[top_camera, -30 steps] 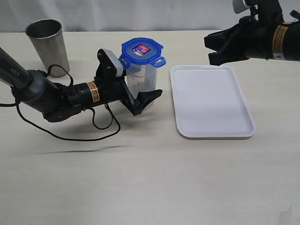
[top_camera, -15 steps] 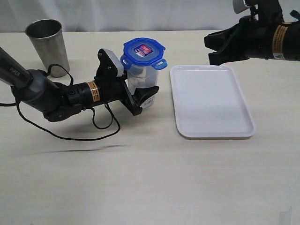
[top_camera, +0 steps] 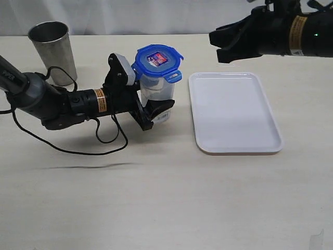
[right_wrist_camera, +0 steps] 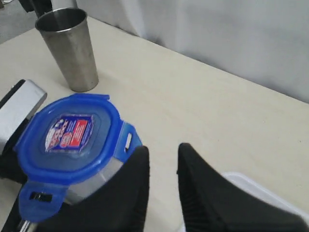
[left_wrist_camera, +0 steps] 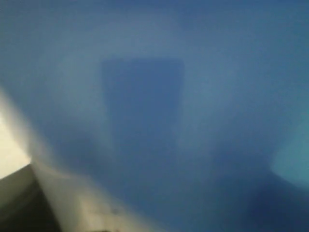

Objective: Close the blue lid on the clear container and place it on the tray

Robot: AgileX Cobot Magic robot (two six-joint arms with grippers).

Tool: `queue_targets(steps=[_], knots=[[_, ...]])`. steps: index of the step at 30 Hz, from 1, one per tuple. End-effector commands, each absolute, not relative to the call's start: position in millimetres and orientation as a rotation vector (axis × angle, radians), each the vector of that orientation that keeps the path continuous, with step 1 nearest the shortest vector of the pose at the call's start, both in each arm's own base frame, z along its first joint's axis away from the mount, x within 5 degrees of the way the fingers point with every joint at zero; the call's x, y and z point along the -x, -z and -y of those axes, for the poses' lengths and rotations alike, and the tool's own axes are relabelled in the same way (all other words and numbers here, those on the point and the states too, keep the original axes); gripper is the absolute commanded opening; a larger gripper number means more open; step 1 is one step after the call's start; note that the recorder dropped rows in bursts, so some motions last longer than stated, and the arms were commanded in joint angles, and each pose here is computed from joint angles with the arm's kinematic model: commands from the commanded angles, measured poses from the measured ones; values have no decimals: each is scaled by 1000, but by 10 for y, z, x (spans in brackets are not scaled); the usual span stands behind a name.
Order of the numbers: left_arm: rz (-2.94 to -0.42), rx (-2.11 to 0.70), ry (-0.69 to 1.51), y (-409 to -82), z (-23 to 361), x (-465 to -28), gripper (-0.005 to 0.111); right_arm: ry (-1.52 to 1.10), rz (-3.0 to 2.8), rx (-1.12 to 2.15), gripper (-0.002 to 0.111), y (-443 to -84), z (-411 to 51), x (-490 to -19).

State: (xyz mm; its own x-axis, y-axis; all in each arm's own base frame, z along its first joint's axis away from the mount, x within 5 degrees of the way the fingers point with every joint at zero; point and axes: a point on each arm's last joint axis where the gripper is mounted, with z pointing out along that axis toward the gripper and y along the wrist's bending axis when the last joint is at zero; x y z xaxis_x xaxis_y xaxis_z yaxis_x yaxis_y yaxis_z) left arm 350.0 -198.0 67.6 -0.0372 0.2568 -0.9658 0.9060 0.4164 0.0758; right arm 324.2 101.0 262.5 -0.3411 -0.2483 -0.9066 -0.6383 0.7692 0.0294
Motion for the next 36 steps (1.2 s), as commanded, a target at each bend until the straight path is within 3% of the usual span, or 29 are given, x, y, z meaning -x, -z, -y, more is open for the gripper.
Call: queue_targets(steps=[1,5,7,15,18,23,29,36], knots=[[-1561,-1082,834,-751,1853,-3491,0,-472,-1998,475,31,-2841,-1211,-3327],[-1488,-1193,891,-754,1750,-3439,0,-629,-1967,389,31,-3083,-1316,-3382],[-1463,-1213,910,-764,1707,-3430,0,-561,-1915,433,31,-3177,-1311,-3444],[-1434,-1223,936,-781,1671,-3419,0,329,-1882,93,31,-3174,-874,-3694],[-1434,-1215,931,-784,1672,-3426,0,434,-2141,38,31,-3080,-791,-3770],[-1440,-1193,925,-791,1670,-3442,0,-33,-2463,233,33,-3061,-954,-3923],[-1440,-1193,925,-791,1670,-3442,0,-690,-2457,551,47,-3180,-1417,-3763],[-1441,-1187,923,-792,1670,-3446,0,-780,-2532,679,47,-3024,-1812,-3614]])
